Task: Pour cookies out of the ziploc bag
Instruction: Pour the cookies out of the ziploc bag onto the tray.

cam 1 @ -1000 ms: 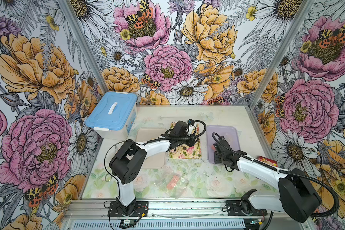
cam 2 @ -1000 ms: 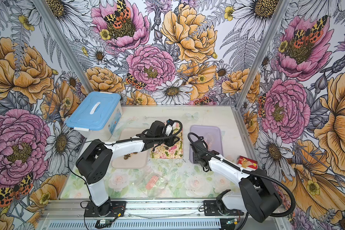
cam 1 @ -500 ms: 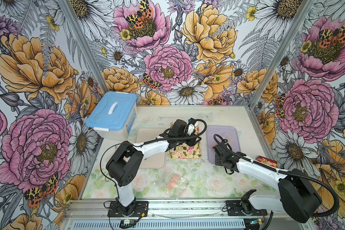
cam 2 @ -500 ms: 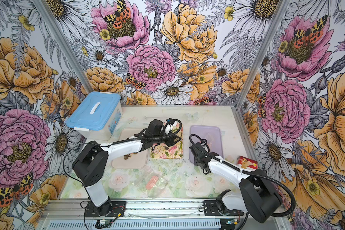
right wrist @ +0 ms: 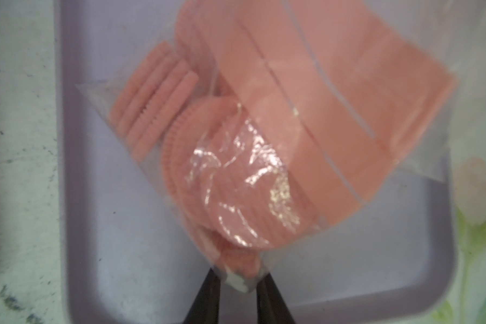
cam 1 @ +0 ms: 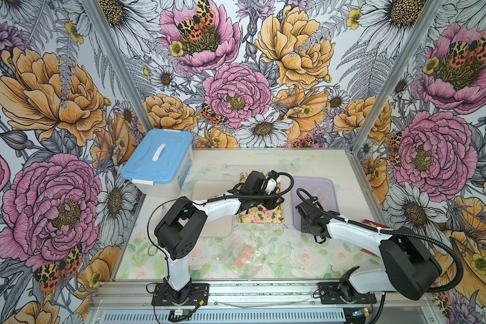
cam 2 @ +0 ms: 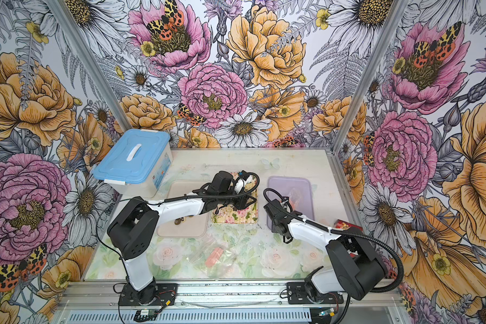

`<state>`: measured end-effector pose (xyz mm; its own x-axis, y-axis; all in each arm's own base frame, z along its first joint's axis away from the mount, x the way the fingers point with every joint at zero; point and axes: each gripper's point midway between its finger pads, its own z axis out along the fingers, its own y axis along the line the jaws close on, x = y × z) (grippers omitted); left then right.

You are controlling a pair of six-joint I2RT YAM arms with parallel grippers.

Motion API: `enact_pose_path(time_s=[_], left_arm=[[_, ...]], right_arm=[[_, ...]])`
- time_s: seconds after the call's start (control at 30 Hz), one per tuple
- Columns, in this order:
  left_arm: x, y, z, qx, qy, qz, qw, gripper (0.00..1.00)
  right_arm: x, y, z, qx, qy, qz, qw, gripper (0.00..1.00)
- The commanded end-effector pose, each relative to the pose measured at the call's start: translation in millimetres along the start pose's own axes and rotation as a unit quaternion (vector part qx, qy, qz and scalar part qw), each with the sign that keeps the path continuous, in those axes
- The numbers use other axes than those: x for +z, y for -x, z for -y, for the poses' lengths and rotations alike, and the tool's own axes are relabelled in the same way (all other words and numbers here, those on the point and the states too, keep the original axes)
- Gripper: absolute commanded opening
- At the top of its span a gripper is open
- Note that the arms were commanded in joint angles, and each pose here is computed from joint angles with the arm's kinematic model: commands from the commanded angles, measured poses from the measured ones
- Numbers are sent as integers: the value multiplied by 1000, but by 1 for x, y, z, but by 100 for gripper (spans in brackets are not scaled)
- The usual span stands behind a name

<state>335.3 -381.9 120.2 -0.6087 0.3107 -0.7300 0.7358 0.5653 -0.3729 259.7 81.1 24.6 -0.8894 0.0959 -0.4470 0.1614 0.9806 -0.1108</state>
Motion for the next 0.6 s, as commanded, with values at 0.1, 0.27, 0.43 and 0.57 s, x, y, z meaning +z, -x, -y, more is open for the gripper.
enact_pose_path(time_s=[0.1,0.27,0.43,0.57], left_arm=[[3,4,0,16,0,2,1000,47],[1,3,-2,22,4,-1,1000,47],[9,-8,4,49,-15,-13,999,46],[31,-22,14,75,-29,-28,996,46]], right_arm=[[-1,8,4,12,-11,8,1000,16],[-3,9,6,20,-8,14,1000,0],[-27,24,-1,26,52,33,998,0],[-39,40,16,26,58,53,997,0]])
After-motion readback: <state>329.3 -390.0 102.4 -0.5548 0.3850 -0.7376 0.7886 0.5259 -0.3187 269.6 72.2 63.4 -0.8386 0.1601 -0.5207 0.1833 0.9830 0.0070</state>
